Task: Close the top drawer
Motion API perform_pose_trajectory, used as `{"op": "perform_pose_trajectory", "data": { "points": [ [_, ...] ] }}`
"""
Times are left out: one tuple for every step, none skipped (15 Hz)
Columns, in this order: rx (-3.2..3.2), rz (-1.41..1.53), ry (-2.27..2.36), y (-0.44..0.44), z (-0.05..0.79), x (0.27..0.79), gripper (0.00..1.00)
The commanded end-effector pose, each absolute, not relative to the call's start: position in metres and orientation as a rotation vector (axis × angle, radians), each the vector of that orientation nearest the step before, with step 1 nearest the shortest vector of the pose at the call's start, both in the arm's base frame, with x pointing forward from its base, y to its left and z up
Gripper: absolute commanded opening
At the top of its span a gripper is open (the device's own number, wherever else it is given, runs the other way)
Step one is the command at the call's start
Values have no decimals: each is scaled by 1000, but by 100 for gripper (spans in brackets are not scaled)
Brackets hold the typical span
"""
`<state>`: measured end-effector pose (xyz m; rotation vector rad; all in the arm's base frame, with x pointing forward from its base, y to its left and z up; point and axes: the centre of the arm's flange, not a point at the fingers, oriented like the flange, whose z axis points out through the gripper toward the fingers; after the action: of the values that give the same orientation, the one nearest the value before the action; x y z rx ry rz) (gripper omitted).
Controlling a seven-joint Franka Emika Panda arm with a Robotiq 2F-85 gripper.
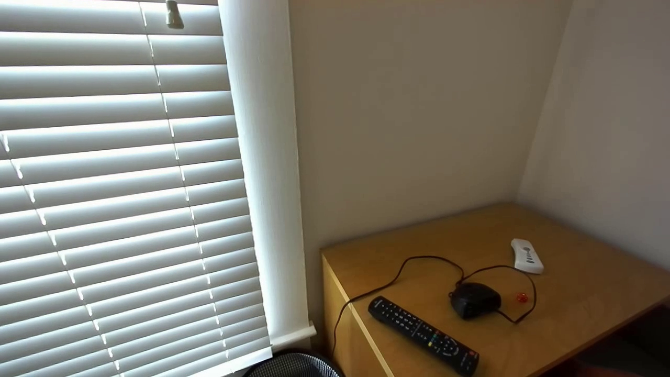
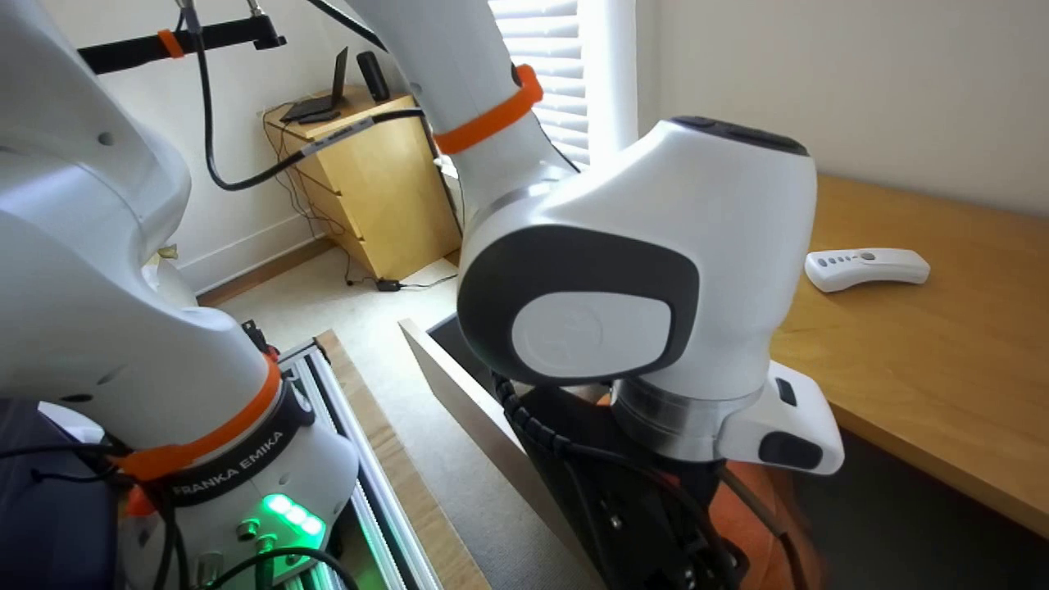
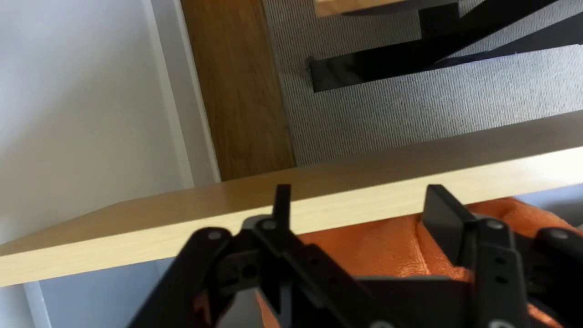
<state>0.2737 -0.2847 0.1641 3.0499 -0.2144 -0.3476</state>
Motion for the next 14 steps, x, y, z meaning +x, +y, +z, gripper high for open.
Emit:
{"op": "perform_pose_trajectory", "data": {
  "points": [
    [3017,-405,-113,-299,130,266,45],
    [3017,-429,-97,-300,124,265,37],
    [3010,-443,-82,-301,117,264,30],
    [3007,-456,-73,-302,111,263,21],
    [3004,-453,-64,-303,105,264,14],
    [3007,-426,-50,-304,100,266,8],
    [3008,-394,-47,-304,96,268,1],
    [3015,-352,-42,-304,92,269,0],
    [3020,-304,-44,-304,90,269,0],
    [3026,-249,-48,-304,89,270,0],
    [3032,-208,-54,-304,88,270,0],
    [3043,-152,-61,-305,91,270,0],
    [3056,-93,-69,-304,92,271,0],
    [3078,-34,-92,-304,94,271,0]
  ]
}}
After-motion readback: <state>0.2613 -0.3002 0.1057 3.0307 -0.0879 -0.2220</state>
